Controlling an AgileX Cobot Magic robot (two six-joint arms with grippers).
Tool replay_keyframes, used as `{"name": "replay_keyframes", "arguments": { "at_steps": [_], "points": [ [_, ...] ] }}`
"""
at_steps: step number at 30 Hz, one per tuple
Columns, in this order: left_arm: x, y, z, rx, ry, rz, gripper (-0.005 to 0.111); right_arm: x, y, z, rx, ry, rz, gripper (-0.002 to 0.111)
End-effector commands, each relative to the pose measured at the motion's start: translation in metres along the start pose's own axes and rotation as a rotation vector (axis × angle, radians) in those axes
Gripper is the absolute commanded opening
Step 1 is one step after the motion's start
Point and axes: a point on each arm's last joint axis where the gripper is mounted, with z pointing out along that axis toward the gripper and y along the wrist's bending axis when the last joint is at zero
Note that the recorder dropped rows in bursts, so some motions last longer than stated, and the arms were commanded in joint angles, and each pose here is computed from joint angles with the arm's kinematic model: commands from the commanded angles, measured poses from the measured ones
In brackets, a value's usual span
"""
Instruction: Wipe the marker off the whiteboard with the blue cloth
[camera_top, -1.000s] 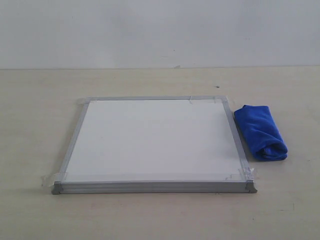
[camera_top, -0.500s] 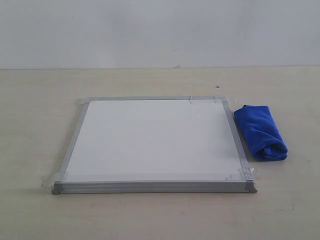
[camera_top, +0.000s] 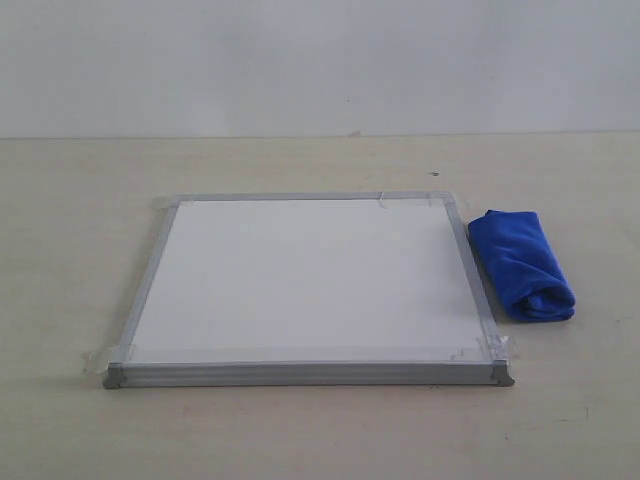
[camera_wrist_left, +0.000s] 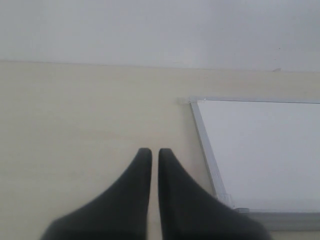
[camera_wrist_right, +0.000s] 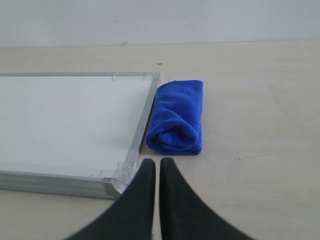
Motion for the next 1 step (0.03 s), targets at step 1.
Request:
{"name": "replay_keyframes", "arguments": {
  "at_steps": [1],
  "points": [
    [0.0008,0.0003,0.0001,-0.005,-0.003,-0.007,0.005,-0.0009,-0.0001,-0.0004,0.002,-0.012,-0.005,0.000]
  ]
}}
